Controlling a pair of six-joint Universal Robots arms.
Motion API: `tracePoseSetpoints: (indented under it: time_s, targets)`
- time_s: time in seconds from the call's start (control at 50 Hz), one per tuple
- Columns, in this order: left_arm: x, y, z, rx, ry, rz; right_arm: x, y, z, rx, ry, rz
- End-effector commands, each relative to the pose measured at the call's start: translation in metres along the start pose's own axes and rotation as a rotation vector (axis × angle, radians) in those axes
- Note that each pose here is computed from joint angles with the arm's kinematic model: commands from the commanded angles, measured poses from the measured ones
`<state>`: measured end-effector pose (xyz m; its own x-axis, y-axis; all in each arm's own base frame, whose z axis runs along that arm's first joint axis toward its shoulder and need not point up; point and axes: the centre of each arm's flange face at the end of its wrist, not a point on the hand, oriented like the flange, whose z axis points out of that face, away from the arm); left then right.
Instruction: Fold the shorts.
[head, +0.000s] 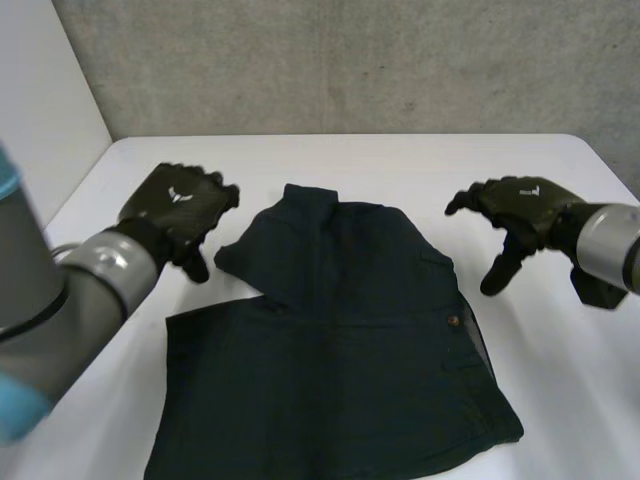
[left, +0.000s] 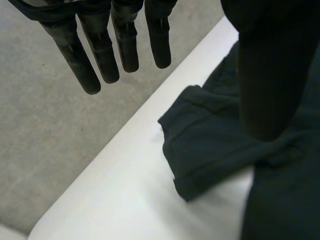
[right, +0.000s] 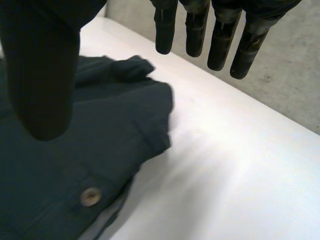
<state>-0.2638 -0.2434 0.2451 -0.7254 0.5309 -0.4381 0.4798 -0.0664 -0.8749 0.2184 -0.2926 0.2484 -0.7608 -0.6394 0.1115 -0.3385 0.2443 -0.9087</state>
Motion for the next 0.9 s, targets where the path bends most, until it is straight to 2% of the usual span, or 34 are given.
tracePoseSetpoints:
  time_s: [0.02,0.16,0.38,0.64,0.74,0.9]
  targets:
    - [0.010,0.033,0.061,-0.054,0.066,-0.025,0.019,0.014,0.052,-0.026,0.002,0.008]
    - [0.022,0.069,0.098,-0.116,0.089,-0.027,0.031,0.039,0.093,-0.030,0.002,-0.049]
    - [0.024,0.088,0.109,-0.173,0.040,-0.014,0.033,0.060,0.127,0.061,0.012,-0.127]
    - [0.021,0.097,0.100,-0.266,-0.050,0.106,0.001,0.061,0.131,0.082,-0.122,-0.084]
    - [0.022,0.099,0.095,-0.281,-0.047,0.108,-0.011,0.058,0.130,0.091,-0.155,-0.078]
    - [0.019,0.093,0.082,-0.286,-0.048,0.107,-0.029,0.044,0.117,0.128,-0.180,-0.155]
